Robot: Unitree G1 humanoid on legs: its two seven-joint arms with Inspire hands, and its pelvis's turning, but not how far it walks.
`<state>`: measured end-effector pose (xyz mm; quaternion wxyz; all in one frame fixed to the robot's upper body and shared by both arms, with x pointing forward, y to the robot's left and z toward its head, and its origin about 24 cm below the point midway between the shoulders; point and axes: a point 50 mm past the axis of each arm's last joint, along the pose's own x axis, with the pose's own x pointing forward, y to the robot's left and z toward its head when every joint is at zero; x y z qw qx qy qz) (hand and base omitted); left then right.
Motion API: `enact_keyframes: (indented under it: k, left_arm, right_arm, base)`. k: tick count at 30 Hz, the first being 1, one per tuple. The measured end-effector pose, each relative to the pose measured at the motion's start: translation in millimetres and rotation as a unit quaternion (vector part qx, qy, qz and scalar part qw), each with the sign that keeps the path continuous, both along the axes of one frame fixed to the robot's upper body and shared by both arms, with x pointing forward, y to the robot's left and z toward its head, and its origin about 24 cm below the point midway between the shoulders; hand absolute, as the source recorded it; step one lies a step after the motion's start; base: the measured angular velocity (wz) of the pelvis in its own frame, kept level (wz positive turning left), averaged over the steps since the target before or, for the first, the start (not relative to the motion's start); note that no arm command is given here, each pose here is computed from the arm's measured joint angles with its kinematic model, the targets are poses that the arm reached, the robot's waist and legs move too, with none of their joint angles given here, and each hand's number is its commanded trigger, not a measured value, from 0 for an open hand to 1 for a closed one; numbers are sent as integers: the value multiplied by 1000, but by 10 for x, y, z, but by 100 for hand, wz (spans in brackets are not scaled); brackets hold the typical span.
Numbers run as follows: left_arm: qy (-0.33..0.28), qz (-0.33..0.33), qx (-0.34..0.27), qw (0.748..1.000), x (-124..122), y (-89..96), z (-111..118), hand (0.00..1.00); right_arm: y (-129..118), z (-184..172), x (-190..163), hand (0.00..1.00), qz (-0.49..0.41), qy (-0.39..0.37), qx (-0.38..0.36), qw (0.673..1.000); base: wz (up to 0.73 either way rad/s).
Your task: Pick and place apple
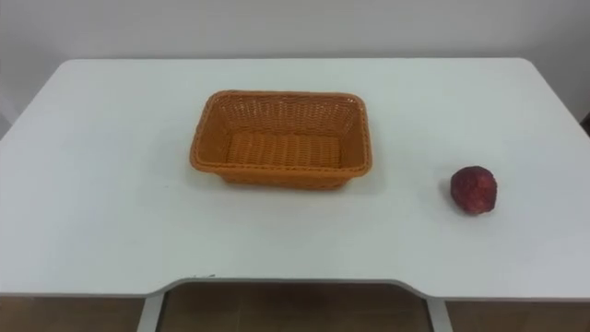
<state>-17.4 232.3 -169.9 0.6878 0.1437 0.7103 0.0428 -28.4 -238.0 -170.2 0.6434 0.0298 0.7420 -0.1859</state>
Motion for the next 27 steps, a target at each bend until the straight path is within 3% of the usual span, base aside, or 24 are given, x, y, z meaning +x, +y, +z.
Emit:
enact_keyframes:
  k: [2,5,8,10,13,16,21,27]
  left_arm:
    - [-2,4,0,1000,-4,1,1,0]
    - [0,17,2,1000,-41,14,5,0]
    - [-12,44,13,999,-77,39,14,0]
    - [-20,59,24,998,-104,80,27,0]
    - [-30,63,45,997,-122,157,52,0]
    - [-42,59,58,996,-122,215,76,0]
    - [-48,55,62,995,-160,233,89,0]
    - [-56,36,62,996,-124,207,83,0]
  right_arm:
    - [12,1,-45,0,-60,-4,-11,998]
    - [-20,10,-29,0,-238,-40,-43,969]
    - [-133,35,224,0,-392,-117,-69,910]
    - [-302,111,468,0,-488,-184,-92,848]
    - [-507,255,776,0,-555,-259,-116,782]
    - [-645,378,954,0,-602,-296,-132,730]
    - [-856,686,1213,0,-610,-347,-184,688]
    - [-975,1224,1571,0,-501,-416,-320,689]
  base:
    - [0]
    - [-8]
    - [-11]
    - [-5]
    - [0]
    - [0]
    - [-3]
    - [1]
